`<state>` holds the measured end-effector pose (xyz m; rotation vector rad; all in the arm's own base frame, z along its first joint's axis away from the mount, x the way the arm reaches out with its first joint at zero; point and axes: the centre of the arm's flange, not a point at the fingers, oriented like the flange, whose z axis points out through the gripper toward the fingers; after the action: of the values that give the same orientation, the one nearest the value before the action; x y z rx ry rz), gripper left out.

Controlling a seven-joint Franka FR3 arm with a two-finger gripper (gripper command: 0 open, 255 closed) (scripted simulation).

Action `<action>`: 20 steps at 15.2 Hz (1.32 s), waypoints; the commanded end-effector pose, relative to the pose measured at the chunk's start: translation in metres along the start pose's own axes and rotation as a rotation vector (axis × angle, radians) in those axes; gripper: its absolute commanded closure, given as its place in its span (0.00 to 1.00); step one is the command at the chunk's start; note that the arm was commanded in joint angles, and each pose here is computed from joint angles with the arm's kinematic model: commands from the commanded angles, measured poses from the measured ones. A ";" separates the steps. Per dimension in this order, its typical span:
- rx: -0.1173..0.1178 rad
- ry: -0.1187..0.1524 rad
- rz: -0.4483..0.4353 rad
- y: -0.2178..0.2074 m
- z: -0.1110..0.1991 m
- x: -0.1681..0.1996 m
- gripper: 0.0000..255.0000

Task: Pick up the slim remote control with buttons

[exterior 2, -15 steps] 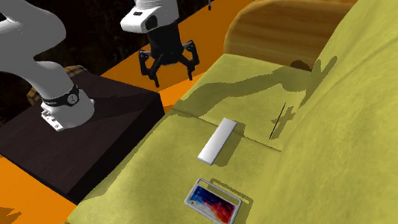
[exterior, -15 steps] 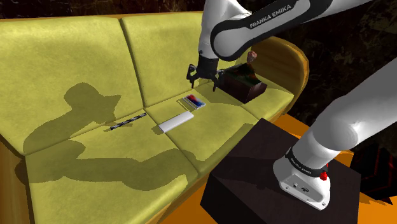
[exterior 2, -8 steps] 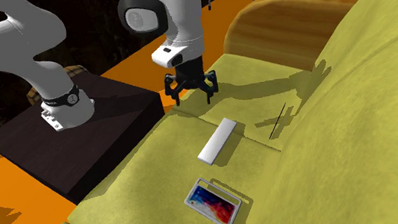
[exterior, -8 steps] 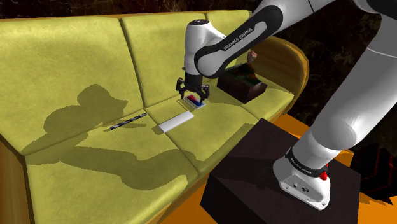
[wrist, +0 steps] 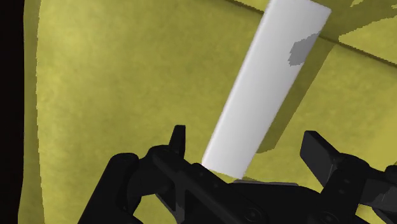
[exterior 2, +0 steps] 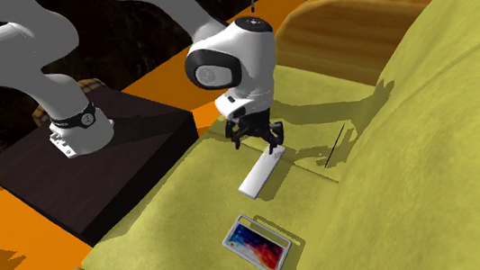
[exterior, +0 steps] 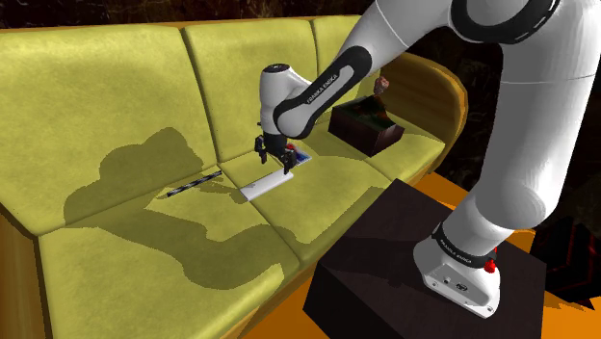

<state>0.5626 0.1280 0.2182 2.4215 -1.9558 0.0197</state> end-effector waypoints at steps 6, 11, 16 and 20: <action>-0.018 -0.016 0.122 -0.028 0.061 0.001 0.00; -0.018 -0.016 0.122 -0.028 0.085 0.001 0.00; -0.018 -0.016 0.122 -0.028 0.086 0.001 1.00; -0.018 -0.016 0.122 -0.027 0.086 0.000 1.00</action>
<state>0.5899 0.1307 0.1337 2.2949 -2.1013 -0.0115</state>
